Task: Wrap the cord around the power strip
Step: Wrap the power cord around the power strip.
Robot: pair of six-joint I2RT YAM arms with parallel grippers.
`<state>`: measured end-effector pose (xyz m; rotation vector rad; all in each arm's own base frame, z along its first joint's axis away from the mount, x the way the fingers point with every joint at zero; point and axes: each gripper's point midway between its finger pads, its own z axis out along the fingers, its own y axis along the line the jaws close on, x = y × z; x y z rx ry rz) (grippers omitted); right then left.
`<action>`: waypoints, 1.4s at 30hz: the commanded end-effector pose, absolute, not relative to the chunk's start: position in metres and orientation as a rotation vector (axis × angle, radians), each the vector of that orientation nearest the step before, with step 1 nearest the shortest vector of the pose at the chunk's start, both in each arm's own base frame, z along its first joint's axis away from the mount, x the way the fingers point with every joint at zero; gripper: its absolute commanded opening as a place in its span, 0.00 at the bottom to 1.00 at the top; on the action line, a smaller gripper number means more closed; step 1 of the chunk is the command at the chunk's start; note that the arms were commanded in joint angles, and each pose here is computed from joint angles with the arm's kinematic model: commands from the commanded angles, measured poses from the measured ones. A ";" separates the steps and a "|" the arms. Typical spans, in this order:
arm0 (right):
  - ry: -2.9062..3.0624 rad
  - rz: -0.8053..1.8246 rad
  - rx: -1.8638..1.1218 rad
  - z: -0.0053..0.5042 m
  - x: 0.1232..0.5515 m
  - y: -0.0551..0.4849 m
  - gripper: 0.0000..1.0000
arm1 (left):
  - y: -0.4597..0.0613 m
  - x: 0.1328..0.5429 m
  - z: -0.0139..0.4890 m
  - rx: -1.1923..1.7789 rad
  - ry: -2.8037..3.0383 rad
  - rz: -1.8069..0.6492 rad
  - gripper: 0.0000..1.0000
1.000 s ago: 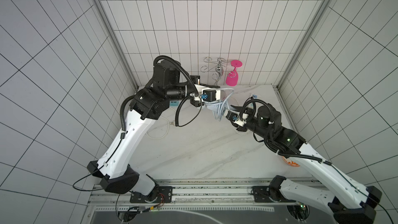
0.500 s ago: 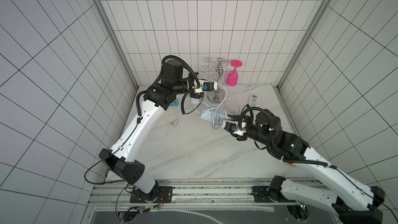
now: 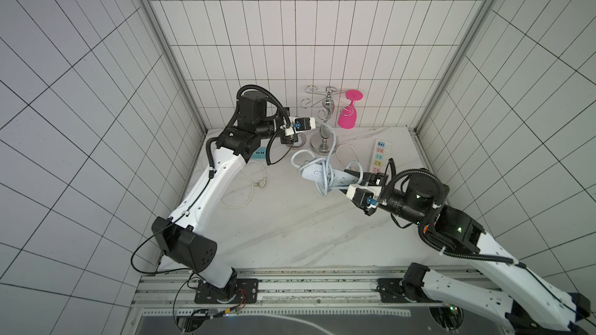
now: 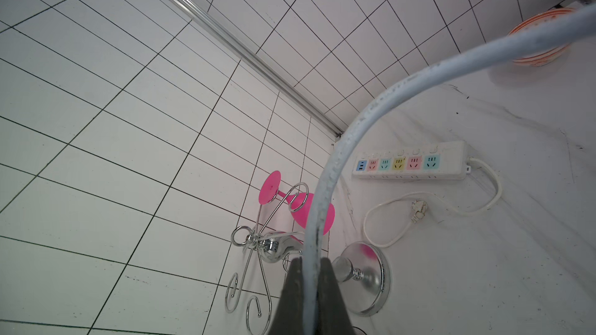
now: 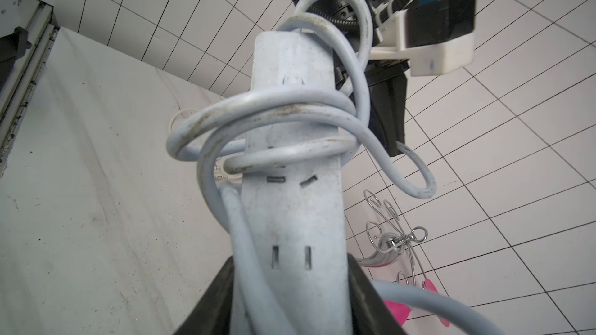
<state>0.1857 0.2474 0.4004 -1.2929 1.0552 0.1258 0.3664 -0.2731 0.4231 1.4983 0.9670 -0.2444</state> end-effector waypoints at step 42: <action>1.157 -0.566 -0.914 0.451 0.330 0.262 0.00 | -0.240 0.223 0.451 1.358 0.885 -0.354 0.00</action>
